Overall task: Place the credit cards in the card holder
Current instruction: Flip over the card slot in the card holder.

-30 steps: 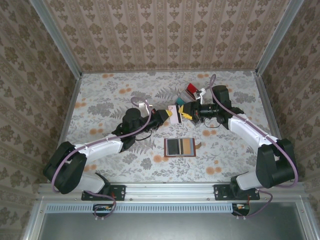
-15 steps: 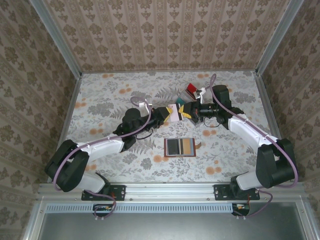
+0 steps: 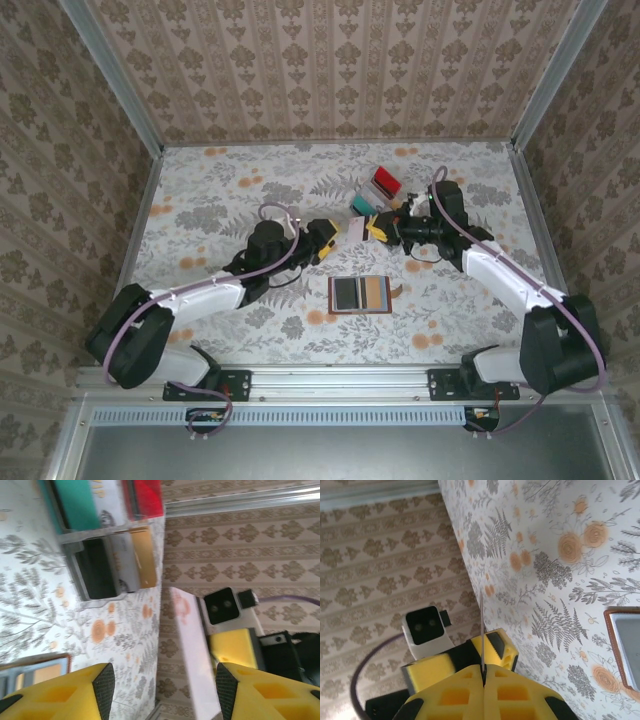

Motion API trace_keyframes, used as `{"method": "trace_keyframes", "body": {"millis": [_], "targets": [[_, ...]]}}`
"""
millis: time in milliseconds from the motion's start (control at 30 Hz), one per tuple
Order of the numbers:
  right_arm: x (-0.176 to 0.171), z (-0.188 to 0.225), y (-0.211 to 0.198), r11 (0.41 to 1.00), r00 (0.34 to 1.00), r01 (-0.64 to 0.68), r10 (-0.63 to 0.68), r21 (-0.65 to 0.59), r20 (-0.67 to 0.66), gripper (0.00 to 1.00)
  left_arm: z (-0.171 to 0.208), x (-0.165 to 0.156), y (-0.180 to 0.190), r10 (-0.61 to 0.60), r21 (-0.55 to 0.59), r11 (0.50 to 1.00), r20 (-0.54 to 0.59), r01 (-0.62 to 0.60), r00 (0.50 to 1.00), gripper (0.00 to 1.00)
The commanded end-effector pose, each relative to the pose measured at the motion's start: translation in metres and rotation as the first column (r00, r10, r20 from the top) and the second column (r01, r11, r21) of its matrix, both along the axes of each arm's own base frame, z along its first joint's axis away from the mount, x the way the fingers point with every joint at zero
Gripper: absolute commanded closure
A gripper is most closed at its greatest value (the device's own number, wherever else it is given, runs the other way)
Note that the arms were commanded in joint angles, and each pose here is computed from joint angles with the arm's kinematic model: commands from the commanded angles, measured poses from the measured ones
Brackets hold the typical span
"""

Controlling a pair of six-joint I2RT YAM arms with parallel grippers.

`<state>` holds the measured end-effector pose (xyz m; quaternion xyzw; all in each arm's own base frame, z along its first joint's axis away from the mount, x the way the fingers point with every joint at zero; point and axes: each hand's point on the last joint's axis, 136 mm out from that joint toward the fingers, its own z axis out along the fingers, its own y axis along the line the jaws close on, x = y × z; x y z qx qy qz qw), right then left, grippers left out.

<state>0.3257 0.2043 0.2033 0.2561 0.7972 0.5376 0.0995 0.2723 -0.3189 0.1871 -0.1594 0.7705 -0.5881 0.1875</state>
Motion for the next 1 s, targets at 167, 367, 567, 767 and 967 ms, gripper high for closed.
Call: {"method": "trace_keyframes", "body": {"millis": [167,367,567,767,967], "targets": [[-0.017,-0.018,-0.035,0.964,0.951,0.244,-0.259,-0.104,-0.167,0.96,-0.021,-0.008,0.019,0.028,0.139,0.99,-0.028,-0.024,0.999,0.4],[-0.027,-0.032,-0.037,0.957,0.916,0.267,-0.29,-0.117,-0.277,0.98,-0.024,-0.009,0.021,0.032,0.154,0.988,-0.038,-0.026,0.999,0.4],[-0.021,-0.025,-0.039,0.96,0.954,0.233,-0.257,-0.156,-0.154,1.0,-0.031,-0.012,0.023,0.013,0.233,0.973,-0.042,-0.003,0.999,0.39],[-0.051,-0.064,-0.039,0.845,0.988,-0.127,0.151,-0.52,0.005,1.0,-0.058,-0.026,0.041,-0.023,0.452,0.891,-0.062,0.049,0.998,0.36],[-0.085,-0.112,-0.052,0.745,0.96,-0.213,0.281,-0.632,0.008,1.0,-0.086,-0.045,0.051,-0.05,0.547,0.832,-0.1,0.097,0.994,0.34]]}}
